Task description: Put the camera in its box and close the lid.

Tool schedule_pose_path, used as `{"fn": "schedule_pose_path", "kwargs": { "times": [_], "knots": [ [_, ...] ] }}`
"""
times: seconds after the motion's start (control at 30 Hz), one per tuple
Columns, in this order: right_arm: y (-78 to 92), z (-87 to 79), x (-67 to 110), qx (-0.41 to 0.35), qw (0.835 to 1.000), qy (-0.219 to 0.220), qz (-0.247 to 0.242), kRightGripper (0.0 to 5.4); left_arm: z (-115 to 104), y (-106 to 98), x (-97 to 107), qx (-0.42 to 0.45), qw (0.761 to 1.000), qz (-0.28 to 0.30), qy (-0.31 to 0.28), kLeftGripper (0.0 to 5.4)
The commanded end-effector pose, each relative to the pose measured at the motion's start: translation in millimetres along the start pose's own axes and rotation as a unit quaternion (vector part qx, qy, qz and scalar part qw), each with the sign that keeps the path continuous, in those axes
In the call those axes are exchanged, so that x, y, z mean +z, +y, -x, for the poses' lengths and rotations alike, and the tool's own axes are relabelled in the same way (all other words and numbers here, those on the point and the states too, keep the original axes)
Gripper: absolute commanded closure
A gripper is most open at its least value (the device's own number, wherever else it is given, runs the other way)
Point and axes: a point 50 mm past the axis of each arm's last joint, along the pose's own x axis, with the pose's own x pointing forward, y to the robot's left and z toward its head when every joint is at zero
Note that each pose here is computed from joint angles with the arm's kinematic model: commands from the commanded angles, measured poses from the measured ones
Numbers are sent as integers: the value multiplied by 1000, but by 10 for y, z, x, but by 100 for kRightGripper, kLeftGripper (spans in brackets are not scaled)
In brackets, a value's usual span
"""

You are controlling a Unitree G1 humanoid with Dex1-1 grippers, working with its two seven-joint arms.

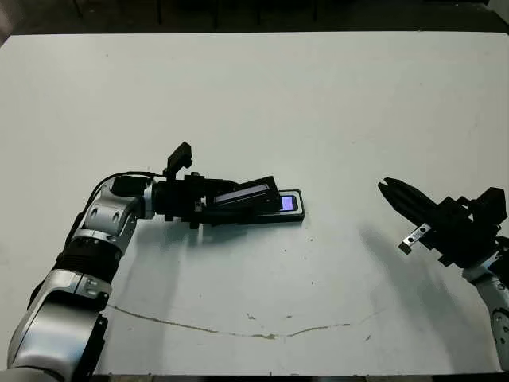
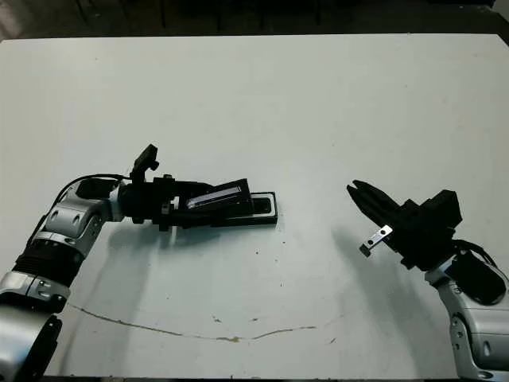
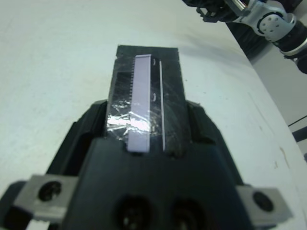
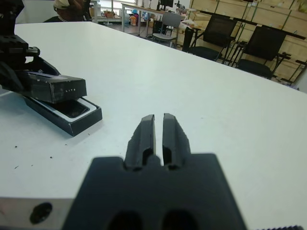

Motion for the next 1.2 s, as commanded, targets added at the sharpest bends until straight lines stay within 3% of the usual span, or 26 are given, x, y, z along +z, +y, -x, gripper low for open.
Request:
{"fn": "schedule_pose_path", "kwargs": {
  "times": [0.03,0.63,1.2],
  "knots": [
    [-18,52,-35,-3,1000,21,-3,540,-280,-162,-225,-58,997,25,36,259],
    [-71,80,-12,-7,1000,25,-10,540,-542,-136,-409,-80,993,37,74,259],
    [-126,77,15,-3,1000,25,-8,540,-746,-156,-408,-91,993,31,65,259]
  ]
}}
